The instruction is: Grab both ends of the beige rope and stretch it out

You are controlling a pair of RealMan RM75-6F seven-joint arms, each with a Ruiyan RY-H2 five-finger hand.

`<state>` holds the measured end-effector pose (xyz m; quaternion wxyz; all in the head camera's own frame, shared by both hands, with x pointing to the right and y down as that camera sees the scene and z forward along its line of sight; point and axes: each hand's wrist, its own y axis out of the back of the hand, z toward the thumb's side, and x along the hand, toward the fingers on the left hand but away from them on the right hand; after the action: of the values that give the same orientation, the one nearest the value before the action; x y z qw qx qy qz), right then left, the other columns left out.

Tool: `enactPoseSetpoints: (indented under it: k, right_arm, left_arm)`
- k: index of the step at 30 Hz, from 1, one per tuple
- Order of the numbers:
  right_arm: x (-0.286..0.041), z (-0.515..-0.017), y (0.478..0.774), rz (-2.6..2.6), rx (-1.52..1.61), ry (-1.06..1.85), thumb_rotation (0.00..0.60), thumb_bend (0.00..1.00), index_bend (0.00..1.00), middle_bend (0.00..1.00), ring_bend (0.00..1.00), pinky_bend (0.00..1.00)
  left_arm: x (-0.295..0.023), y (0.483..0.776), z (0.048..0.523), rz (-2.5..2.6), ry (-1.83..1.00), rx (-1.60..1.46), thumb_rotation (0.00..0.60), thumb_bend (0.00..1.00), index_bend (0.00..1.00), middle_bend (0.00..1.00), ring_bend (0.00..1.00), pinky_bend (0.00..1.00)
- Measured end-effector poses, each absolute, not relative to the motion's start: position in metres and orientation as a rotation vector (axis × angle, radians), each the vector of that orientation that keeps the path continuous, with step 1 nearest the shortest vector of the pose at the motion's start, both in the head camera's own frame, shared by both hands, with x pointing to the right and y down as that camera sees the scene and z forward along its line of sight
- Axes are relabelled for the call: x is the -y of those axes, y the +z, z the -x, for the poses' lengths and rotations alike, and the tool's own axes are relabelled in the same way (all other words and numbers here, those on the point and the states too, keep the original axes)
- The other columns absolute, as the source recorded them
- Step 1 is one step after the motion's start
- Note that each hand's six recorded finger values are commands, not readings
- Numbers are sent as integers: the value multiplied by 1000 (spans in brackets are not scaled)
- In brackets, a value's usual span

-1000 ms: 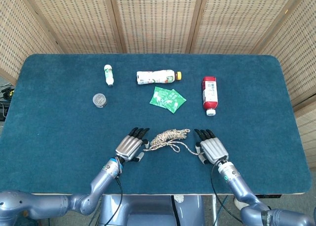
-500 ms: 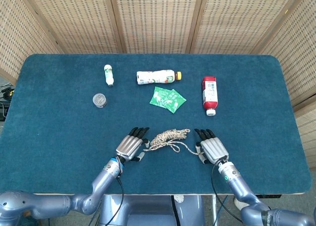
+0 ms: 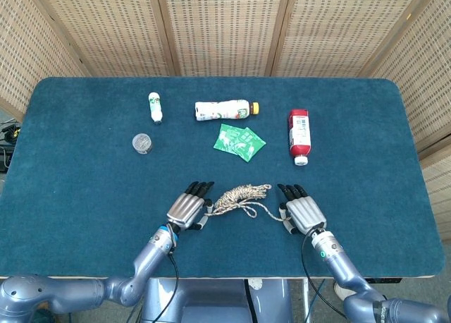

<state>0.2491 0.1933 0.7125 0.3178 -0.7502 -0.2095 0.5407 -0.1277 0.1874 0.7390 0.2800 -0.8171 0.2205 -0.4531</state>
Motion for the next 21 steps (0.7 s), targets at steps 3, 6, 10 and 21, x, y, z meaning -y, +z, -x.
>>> enactPoseSetpoints:
  k: [3, 6, 10, 21]
  right_arm:
    - [-193, -249, 712, 1973, 552, 1423, 600, 496, 663, 0, 0, 0]
    - [-193, -249, 713, 1973, 551, 1423, 600, 496, 664, 0, 0, 0]
    - [-193, -250, 713, 1973, 550, 1424, 600, 497, 664, 0, 0, 0]
    - [-193, -249, 713, 1974, 549, 1423, 600, 496, 664, 0, 0, 0]
  left_arm:
    - [-187, 739, 127, 2183, -1213, -593, 600, 489, 508, 0, 0, 0]
    - [-187, 739, 126, 2179, -1212, -596, 600, 495, 512, 0, 0, 0]
    - [-187, 739, 126, 2177, -1210, -599, 600, 496, 537, 0, 0, 0]
    - [-187, 738, 124, 2182, -1203, -617, 600, 599, 627, 0, 0, 0]
